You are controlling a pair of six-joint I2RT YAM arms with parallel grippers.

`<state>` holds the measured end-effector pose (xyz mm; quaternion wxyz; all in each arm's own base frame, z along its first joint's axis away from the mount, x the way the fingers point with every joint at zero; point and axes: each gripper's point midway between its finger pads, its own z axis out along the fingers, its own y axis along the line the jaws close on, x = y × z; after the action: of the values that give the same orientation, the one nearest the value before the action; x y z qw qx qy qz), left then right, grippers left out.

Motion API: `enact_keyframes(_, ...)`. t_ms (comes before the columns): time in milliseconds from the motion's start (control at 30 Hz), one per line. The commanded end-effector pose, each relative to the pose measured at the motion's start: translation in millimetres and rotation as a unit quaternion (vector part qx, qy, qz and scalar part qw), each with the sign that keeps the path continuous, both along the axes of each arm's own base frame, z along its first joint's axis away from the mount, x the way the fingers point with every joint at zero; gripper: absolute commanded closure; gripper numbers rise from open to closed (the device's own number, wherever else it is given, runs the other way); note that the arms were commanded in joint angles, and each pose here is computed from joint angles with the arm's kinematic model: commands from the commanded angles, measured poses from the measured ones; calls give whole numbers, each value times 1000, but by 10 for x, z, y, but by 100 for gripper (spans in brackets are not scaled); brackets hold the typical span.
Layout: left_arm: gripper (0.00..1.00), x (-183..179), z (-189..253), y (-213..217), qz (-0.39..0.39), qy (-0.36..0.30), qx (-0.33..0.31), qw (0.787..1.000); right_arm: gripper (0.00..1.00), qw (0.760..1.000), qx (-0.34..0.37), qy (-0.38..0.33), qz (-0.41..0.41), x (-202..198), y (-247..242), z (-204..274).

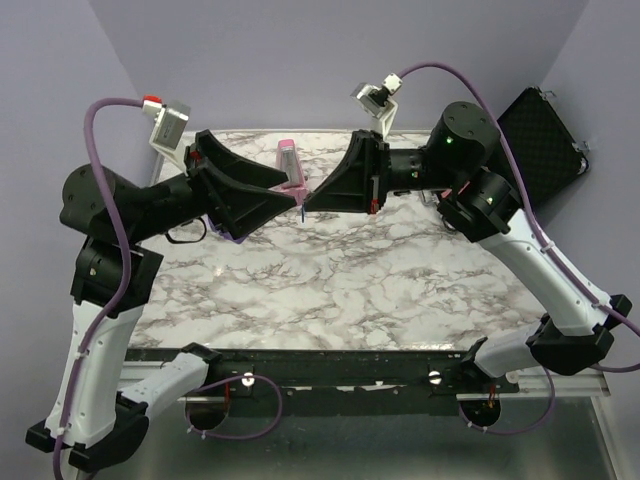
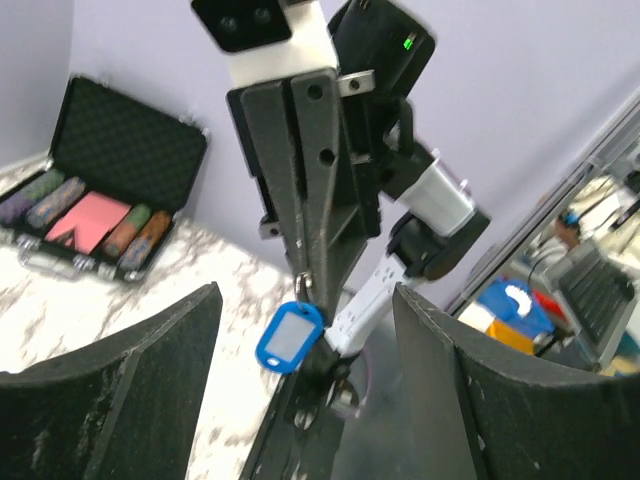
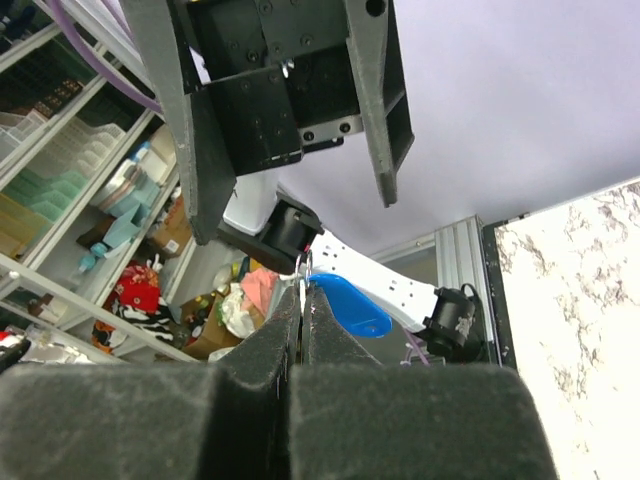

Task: Remove the keys from the keyring

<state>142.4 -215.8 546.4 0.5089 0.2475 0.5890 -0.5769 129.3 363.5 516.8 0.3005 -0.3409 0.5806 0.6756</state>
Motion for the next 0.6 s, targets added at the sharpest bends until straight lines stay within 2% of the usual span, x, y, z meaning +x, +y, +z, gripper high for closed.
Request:
enact_keyframes(0, 24, -23, 278, 64, 9, -7, -101, 995, 99, 999, 41, -11, -13, 35, 26, 180)
enact_keyframes(233, 32, 22, 275, 102, 26, 1, -126, 992, 99, 998, 59, -9, 1, 33, 73, 253)
enact_keyframes(333, 38, 61, 280, 125, 38, 11, -138, 990, 99, 998, 64, -9, 6, 28, 82, 273)
enact_keyframes(567, 47, 108, 291, 101, 31, 18, -149, 988, 99, 998, 63, -4, 4, 73, 125, 248)
